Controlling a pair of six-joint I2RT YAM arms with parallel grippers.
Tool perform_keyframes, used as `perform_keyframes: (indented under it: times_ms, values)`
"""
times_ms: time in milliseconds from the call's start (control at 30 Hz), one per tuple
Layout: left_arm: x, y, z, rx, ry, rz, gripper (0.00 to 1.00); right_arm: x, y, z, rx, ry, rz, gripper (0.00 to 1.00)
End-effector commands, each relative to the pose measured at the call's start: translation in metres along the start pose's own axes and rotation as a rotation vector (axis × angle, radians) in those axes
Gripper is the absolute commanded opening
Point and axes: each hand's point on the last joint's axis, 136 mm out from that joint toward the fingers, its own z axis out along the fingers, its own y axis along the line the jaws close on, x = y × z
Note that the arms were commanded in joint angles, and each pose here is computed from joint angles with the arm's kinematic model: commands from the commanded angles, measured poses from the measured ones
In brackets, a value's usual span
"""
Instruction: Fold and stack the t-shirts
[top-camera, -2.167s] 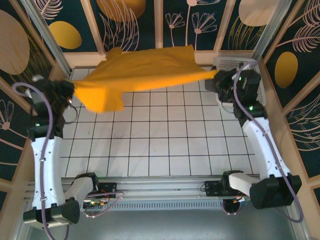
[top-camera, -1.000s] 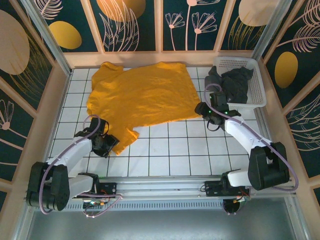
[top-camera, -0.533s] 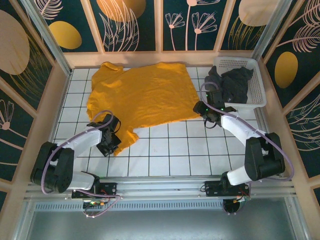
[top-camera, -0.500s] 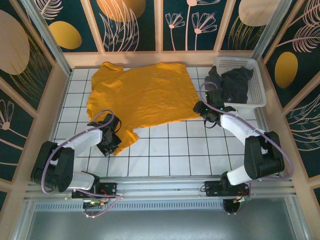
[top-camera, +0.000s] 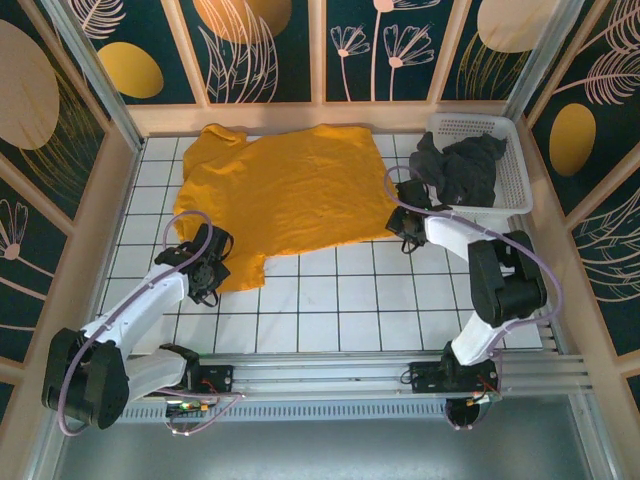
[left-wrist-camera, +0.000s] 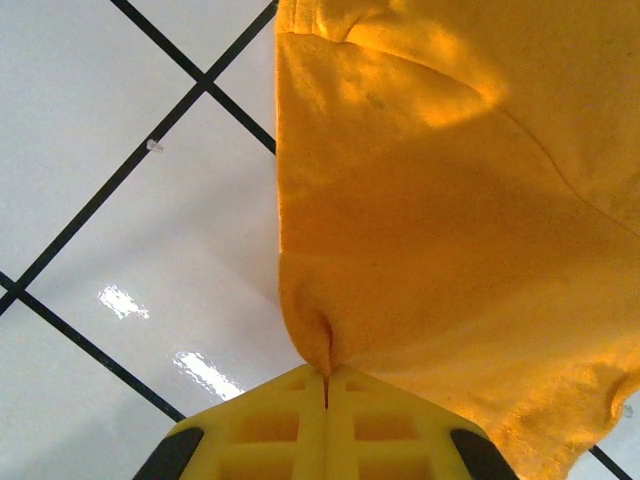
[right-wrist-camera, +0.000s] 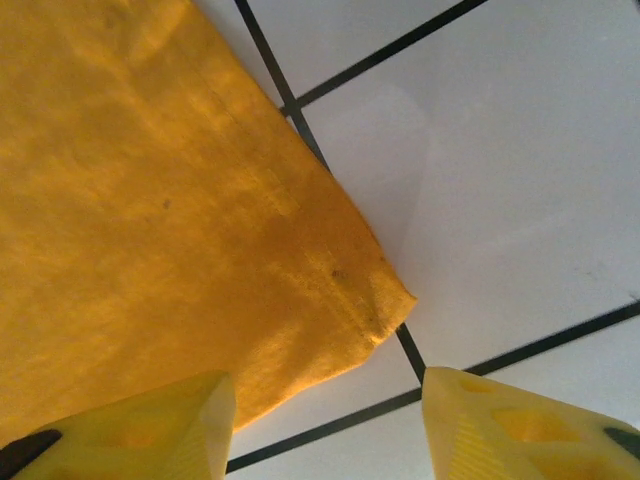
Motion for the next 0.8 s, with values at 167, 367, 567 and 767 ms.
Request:
perform_keyframes:
  times_ms: [167,367,567,767]
  values:
    - [-0.004,0.001,-0.001,-0.023,-0.010,-0.014,0.00,-0.014,0.001,0.017,0.083,-0.016,-0.096,0.45]
    - [-0.003,0.002,-0.002,-0.018,-0.009,-0.019,0.00,-0.012,-0.003,0.028,0.120,0.001,-0.126,0.41]
    - [-0.004,0.001,-0.003,-0.015,-0.014,-0.022,0.00,-0.001,-0.016,0.036,0.177,0.039,-0.116,0.37]
    - [-0.006,0.001,-0.004,-0.016,-0.019,-0.027,0.00,0.013,-0.017,0.039,0.176,0.085,-0.115,0.16]
